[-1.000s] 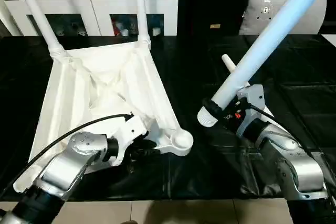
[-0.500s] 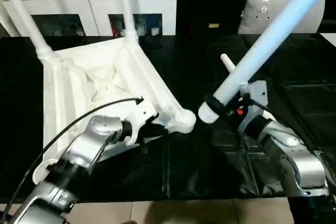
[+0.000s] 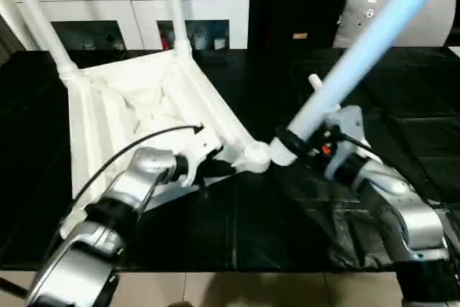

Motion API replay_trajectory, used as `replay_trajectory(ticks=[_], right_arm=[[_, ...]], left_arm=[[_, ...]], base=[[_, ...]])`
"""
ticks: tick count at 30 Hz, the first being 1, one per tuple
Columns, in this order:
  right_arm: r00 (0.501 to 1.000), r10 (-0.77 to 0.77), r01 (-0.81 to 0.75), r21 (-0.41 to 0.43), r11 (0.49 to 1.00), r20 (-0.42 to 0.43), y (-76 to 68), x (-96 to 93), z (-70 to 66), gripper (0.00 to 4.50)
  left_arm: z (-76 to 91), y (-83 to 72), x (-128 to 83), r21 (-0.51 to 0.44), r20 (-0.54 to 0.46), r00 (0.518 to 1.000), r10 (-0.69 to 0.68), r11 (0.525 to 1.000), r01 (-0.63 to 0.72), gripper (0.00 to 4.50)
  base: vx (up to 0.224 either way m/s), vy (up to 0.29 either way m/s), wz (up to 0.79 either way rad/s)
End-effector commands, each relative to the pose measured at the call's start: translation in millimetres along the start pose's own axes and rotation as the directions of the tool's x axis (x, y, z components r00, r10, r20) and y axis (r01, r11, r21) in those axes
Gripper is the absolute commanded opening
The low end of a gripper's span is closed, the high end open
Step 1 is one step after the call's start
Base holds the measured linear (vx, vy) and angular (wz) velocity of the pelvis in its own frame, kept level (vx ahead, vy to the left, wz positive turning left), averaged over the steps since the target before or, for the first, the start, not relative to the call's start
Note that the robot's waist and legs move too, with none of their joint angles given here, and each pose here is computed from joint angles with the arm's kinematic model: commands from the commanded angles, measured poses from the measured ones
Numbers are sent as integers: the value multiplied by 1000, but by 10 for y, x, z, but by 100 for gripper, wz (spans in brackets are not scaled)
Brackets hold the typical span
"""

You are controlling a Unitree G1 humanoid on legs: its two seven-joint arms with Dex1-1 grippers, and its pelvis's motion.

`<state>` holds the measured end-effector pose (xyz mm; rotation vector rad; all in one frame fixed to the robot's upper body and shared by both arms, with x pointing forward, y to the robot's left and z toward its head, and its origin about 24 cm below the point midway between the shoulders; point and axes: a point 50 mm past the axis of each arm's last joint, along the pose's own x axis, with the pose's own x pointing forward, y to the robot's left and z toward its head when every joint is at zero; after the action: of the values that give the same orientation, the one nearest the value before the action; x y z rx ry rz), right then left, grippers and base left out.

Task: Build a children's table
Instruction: Insert table leg to table base

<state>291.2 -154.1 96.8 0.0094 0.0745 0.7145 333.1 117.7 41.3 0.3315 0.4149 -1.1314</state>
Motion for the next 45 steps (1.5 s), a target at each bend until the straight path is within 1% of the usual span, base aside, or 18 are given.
replay_trajectory(ticks=[1, 6, 11, 15, 17, 18, 20, 21, 22, 23, 29, 32, 39, 41, 45], right_arm=[[1000, 27, -27, -26, 999, 1, 4, 31, 38, 186], [999, 43, -44, -37, 998, -11, -5, 49, 28, 186], [997, 69, -69, -27, 997, -27, -10, 104, 59, 186], [992, 125, -125, -17, 992, -33, 15, 134, 86, 186], [979, 191, -191, 1, 982, -74, 45, 154, 71, 186], [978, 193, -194, 2, 981, -76, 46, 155, 70, 186], [961, 245, -244, 25, 969, -127, 74, 167, 43, 186], [956, 256, -256, 25, 966, -145, 80, 171, 34, 186], [946, 270, -272, 15, 962, -182, 84, 181, 15, 186], [937, 278, -283, 5, 959, -214, 82, 191, -1, 186], [922, 260, -269, 11, 963, -287, 16, 224, -31, 186], [907, 272, -282, 16, 959, -322, 6, 236, -64, 186], [890, 306, -308, 50, 950, -339, 27, 268, -108, 186], [895, 305, -298, 72, 952, -324, 5, 282, -126, 186], [925, 282, -250, 151, 956, -253, -66, 268, -145, 186]], left_arm=[[-12, -14, -9, 34, 22, 1000, -15, 999, 15, 0], [25, -92, 64, 82, 61, 996, -59, 995, 54, 0], [-15, -205, 85, 117, 12, 987, -160, 981, 158, 0], [-41, -236, 49, 115, -7, 981, -193, 975, 193, 0], [-85, -245, 1, 123, -42, 977, -208, 970, 212, 0], [-86, -245, -1, 123, -44, 977, -208, 970, 212, 0], [-117, -240, -27, 123, -62, 978, -199, 971, 206, 0], [-121, -241, -32, 123, -63, 978, -198, 971, 204, 0], [-124, -245, -42, 123, -62, 978, -197, 971, 204, 0], [-130, -250, -56, 123, -66, 978, -199, 971, 206, 0], [-118, -289, -85, 123, -65, 971, -231, 964, 238, 0], [-109, -333, -93, 149, -71, 960, -271, 949, 279, 0], [-82, -346, -77, 168, -76, 958, -276, 944, 286, 0], [-67, -343, -62, 176, -77, 960, -268, 945, 278, 0], [-57, -335, -53, 179, -73, 965, -253, 948, 262, 0]], base=[[0, 0, 0], [0, 0, 0], [0, 0, 0], [0, 0, 0], [0, 0, 0], [0, 0, 0], [0, 0, 0], [0, 0, 0], [0, 0, 0], [0, 0, 0], [0, 0, 0], [0, 0, 0], [0, 0, 0], [0, 0, 0], [0, 0, 0]])
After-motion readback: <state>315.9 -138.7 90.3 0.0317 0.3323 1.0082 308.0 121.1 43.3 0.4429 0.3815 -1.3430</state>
